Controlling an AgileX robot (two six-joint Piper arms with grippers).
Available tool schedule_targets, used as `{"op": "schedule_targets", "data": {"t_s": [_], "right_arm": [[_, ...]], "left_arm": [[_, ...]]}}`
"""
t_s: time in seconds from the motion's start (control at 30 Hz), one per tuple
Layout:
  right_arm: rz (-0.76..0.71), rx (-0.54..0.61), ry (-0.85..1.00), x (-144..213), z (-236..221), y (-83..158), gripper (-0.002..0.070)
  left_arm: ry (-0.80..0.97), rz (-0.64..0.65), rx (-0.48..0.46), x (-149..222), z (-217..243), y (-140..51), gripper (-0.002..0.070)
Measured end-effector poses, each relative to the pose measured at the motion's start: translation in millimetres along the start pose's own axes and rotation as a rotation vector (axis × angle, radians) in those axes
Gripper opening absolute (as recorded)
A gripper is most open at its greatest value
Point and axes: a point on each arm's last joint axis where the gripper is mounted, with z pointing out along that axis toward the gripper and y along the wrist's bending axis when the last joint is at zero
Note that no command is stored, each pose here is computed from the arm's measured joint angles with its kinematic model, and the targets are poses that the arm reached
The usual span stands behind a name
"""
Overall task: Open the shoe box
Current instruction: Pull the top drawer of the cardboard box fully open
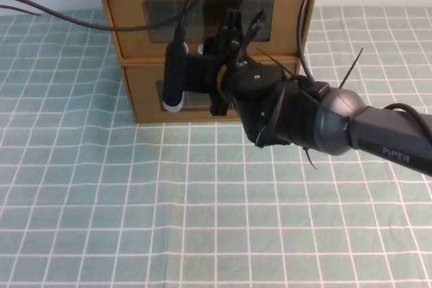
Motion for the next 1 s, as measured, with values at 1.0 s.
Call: {"op": "schedule_targets", "data": {"t_s": [1.0], "right_arm": [[0.028,-0.11,0.045,-53,-48,59,-0.0012]], "left_arm": [[-0.036,-0.106,0.096,5,-1,23.2,-0.0006]]}}
